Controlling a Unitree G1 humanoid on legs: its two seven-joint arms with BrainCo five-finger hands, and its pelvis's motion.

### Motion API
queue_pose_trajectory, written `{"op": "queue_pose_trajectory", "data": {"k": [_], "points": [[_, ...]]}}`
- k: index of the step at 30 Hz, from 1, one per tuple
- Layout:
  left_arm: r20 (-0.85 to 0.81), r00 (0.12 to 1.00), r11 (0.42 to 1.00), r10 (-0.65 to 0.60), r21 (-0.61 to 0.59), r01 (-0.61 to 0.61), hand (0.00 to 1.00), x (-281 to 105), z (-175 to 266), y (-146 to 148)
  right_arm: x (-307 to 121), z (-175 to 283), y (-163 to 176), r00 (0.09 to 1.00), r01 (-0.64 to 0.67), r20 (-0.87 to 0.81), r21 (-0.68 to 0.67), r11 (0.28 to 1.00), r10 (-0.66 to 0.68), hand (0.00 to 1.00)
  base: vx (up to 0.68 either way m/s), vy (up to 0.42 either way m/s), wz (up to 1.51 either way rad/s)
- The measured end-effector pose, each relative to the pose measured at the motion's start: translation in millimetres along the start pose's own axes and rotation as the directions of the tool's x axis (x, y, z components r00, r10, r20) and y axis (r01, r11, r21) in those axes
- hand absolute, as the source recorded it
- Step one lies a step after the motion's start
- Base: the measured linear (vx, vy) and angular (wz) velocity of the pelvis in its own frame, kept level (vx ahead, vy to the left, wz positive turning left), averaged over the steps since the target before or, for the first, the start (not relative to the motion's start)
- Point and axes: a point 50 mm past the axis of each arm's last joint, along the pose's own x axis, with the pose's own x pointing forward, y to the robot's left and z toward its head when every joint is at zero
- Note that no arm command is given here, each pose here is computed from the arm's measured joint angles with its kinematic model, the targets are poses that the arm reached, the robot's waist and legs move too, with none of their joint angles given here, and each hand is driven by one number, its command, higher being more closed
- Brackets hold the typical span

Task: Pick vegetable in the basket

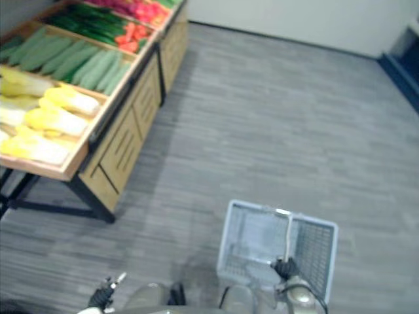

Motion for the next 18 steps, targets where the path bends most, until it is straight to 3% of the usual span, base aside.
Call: {"op": "queue_pose_trajectory", "data": {"k": [5, 9, 12, 14, 18], "points": [[0.074, 0.996, 0.999, -0.050, 0.011, 0.049, 0.00, 10.1, 28.7, -12.9, -4.2, -6.4, -3.0, 1.000, 0.023, 0.005, 0.066, 0.998, -0.024, 1.00, 0.40, -0.062, 1.15], [0.094, 0.994, 0.998, -0.060, 0.009, 0.059, 0.00, 10.6, 34.3, -11.2, -7.0, -15.0, -7.1, 0.998, 0.057, -0.028, 0.118, 0.991, -0.054, 1.00, 0.50, -0.267, 1.30], [0.081, 0.996, 0.999, -0.026, -0.031, 0.028, 0.00, 1.4, 16.8, 2.8, -1.0, -4.0, -16.4, 0.999, 0.048, -0.023, 0.058, 0.997, -0.047, 1.00, 0.50, -0.354, 0.76], [0.018, 0.999, 0.998, -0.033, -0.059, 0.034, 0.00, -6.9, -6.8, -2.2, 3.3, 6.6, -25.2, 1.000, 0.020, -0.013, -0.030, 0.999, -0.021, 1.00, 0.48, -0.286, -0.07], [-0.019, 0.994, 0.990, -0.108, -0.096, 0.106, 0.00, -12.7, -22.9, -20.6, 4.2, 0.7, -22.9, 0.996, 0.002, -0.087, -0.033, 0.999, -0.004, 1.00, 0.51, -0.199, 0.13]]}}
